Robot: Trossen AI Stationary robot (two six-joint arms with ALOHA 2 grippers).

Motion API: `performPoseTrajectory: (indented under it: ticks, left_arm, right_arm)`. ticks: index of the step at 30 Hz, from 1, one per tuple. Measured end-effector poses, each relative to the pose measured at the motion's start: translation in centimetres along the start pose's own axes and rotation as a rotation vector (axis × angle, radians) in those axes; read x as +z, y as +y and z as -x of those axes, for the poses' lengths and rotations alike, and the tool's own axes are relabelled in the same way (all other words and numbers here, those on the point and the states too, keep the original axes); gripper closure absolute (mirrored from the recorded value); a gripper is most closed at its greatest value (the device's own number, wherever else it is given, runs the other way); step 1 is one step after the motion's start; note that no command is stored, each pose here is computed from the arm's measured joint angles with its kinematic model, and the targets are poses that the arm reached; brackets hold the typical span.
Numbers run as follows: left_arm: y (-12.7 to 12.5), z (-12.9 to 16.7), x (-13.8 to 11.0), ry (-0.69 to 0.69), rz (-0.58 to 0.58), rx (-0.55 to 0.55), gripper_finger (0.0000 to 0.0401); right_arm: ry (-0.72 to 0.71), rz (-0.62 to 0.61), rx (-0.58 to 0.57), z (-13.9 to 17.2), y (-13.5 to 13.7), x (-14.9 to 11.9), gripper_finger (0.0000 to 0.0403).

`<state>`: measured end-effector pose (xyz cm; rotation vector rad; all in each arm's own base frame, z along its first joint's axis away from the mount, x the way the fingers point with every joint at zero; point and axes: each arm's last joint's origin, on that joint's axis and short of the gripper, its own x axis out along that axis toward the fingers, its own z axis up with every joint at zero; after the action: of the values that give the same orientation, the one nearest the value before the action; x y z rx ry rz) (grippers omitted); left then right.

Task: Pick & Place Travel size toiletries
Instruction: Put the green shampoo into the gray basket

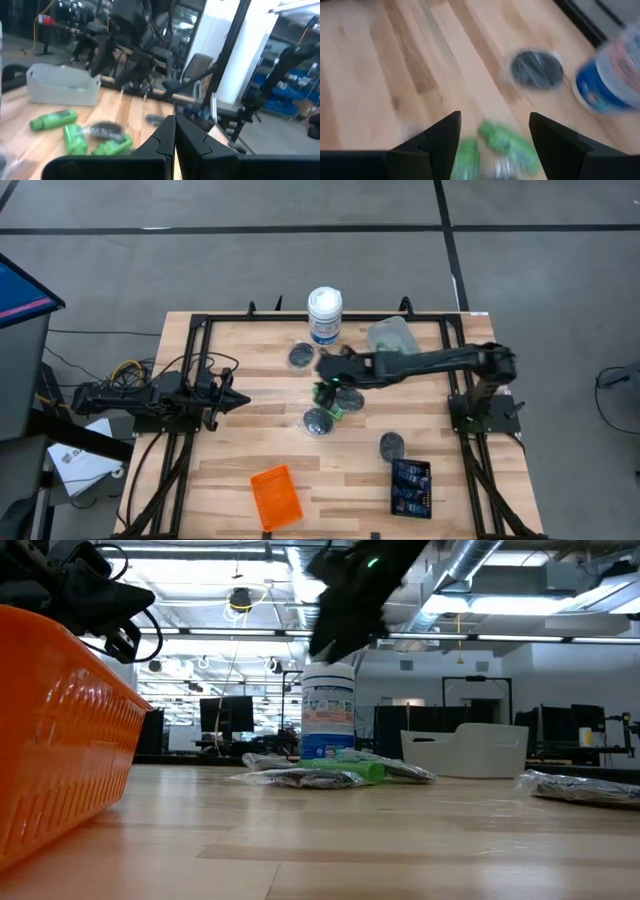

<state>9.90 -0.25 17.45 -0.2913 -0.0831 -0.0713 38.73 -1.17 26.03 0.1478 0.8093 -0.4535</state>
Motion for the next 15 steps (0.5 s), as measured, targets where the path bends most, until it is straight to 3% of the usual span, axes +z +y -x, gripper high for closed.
performPoseTrajectory:
  ticks: [10, 12, 15]
  left_arm:
    - [0.1, -0.6, -0.3, 0.042, 0.002, 0.009, 0.04]
    - [0.2, -0.7, -0.5, 0.06, 0.003, 0.015, 0.04]
    - [0.2, -0.8, -0.7, 0.079, 0.004, 0.021, 0.04]
  right_arm:
    - [0.138, 0.195, -0.015, -7.0, -0.2, 0.4, 0.0175]
    - [0.2, 0.252, -0.025, -7.0, -0.5, 0.1, 0.0175]
    - [0.163, 0.296, -0.016, -7.9, -0.2, 0.9, 0.0175]
